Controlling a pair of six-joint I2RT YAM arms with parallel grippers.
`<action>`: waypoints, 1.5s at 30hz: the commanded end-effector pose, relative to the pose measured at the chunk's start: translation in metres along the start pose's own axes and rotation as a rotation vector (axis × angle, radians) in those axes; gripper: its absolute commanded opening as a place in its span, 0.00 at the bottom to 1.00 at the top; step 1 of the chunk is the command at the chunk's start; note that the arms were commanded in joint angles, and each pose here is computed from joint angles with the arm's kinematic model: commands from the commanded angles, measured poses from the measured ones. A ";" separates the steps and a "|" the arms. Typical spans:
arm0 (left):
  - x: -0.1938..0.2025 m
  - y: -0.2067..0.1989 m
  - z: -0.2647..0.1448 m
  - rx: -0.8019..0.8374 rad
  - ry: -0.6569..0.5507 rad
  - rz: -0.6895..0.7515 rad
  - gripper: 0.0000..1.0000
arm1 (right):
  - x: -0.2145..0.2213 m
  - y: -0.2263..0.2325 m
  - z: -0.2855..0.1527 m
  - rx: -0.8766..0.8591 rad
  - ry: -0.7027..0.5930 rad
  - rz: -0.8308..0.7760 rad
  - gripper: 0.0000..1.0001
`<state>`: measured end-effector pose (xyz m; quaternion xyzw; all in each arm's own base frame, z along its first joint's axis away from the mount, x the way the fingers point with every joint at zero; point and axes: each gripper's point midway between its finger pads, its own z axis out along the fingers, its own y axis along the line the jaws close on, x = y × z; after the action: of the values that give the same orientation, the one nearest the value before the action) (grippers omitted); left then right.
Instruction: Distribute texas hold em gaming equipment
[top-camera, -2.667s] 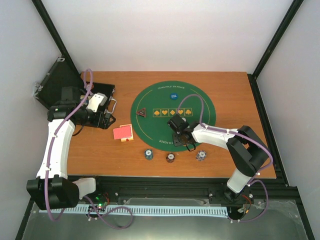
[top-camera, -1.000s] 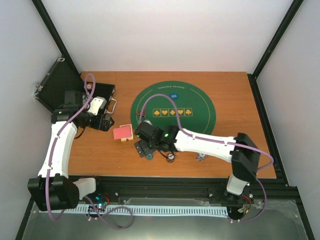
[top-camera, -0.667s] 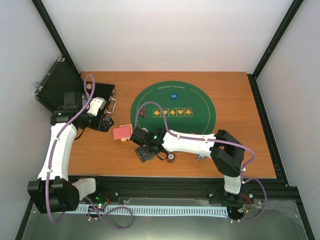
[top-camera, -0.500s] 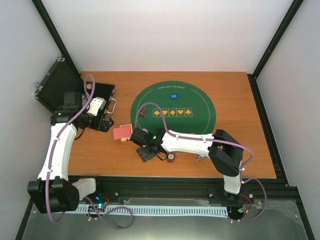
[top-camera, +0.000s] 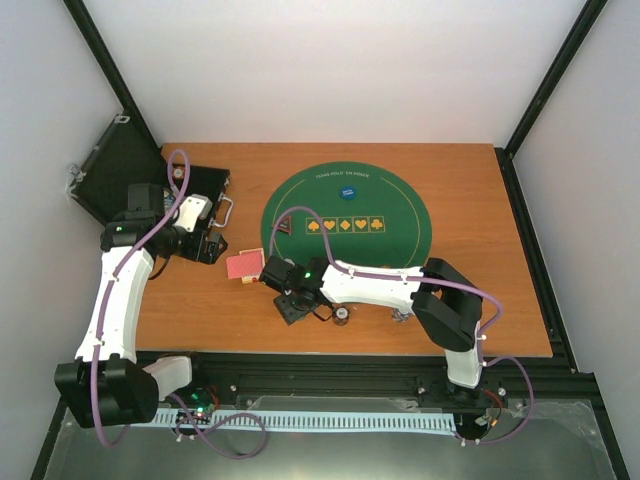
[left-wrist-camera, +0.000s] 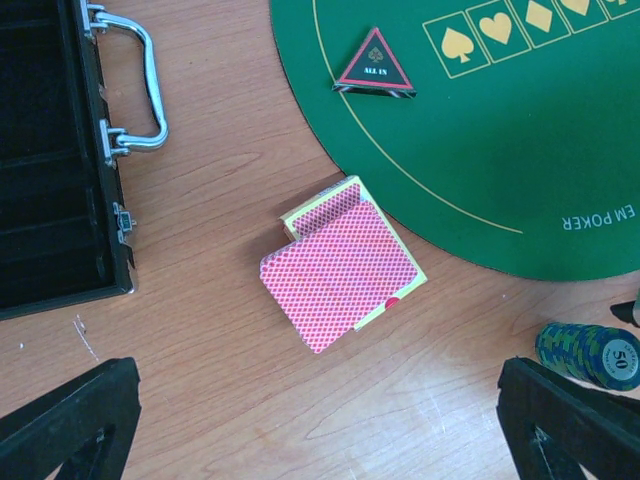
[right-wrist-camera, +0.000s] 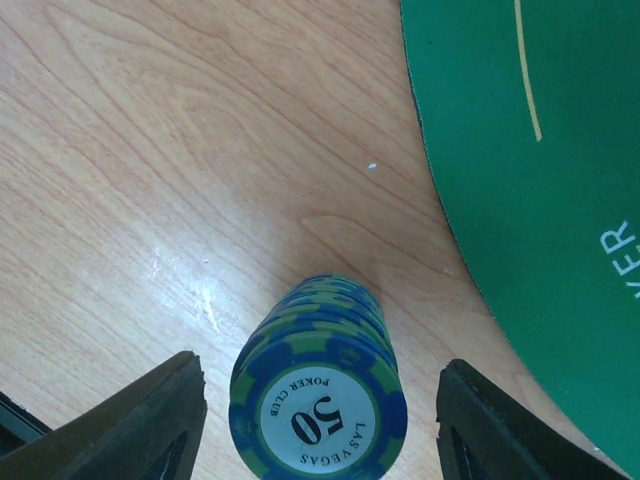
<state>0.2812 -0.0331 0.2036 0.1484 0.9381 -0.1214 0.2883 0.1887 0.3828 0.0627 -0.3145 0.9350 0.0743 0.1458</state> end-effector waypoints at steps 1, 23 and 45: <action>-0.011 0.001 -0.010 -0.019 -0.051 0.032 1.00 | 0.002 0.002 0.009 -0.012 0.015 0.007 0.61; -0.016 0.002 -0.016 -0.038 -0.065 0.045 1.00 | 0.006 -0.003 0.012 0.004 0.014 0.016 0.37; -0.020 0.004 -0.022 -0.053 -0.069 0.051 1.00 | -0.091 -0.046 -0.052 0.007 -0.161 0.082 0.08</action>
<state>0.2825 -0.0305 0.2085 0.1518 0.9366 -0.1111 0.2955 0.2369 0.3912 0.1176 -0.2799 0.9344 0.1044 0.1941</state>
